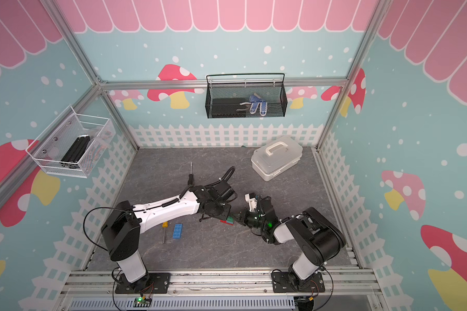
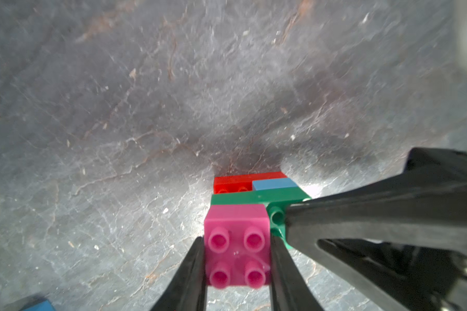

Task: Assemble the number 5 with lego
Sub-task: Assemble the lego brick with the lego brick.

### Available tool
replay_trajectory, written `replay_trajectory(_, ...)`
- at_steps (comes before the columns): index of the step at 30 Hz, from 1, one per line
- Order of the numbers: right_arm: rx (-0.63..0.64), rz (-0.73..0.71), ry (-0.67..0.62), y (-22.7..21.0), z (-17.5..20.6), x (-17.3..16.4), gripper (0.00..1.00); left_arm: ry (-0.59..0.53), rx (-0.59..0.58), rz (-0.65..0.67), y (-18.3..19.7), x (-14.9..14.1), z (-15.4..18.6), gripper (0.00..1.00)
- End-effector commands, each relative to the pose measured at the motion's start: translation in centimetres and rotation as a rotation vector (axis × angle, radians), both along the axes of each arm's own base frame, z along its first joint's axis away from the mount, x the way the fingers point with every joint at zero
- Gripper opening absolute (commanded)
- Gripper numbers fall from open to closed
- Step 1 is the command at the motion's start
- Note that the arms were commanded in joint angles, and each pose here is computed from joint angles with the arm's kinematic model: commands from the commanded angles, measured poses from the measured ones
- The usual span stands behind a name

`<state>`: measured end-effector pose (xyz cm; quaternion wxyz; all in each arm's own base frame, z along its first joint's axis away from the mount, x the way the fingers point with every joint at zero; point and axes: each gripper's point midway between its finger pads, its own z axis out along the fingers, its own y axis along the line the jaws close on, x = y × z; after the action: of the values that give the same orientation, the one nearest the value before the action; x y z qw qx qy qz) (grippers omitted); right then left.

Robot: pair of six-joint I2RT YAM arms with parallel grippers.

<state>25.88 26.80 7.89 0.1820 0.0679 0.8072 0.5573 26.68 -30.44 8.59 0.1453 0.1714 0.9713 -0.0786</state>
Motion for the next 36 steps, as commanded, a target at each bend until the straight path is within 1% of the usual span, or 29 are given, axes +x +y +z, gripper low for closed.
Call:
replay_trajectory(1, -0.086, -0.02, 0.123, -1.1, -3.6, -1.2, 0.0, 0.022, 0.045, -0.015, -0.1, -0.6, -1.0, 0.34)
replay_trajectory(9, -0.091, -0.017, 0.13, -1.2, -3.9, -1.3, 0.0, 0.033, 0.063, -0.019, 0.0, -1.2, -1.7, 0.33)
replay_trajectory(12, -0.102, -0.017, 0.137, -1.3, -4.1, -1.3, 0.0, 0.037, 0.067, -0.013, 0.1, -1.4, -2.2, 0.31)
replay_trajectory(14, -0.106, -0.016, 0.141, -1.3, -4.3, -1.4, 0.0, 0.039, 0.063, -0.014, 0.1, -1.7, -2.4, 0.28)
replay_trajectory(21, -0.118, -0.02, 0.153, -1.4, -4.7, -1.4, 0.0, 0.054, 0.078, -0.012, 0.3, -2.4, -3.4, 0.26)
replay_trajectory(29, -0.125, -0.016, 0.163, -1.4, -5.0, -1.6, 0.0, 0.058, 0.04, 0.02, 0.4, -2.9, -3.7, 0.24)
replay_trajectory(36, -0.185, -0.011, 0.183, -2.0, -5.8, -2.0, 0.0, 0.058, -0.012, 0.016, -0.5, -2.9, -3.3, 0.25)
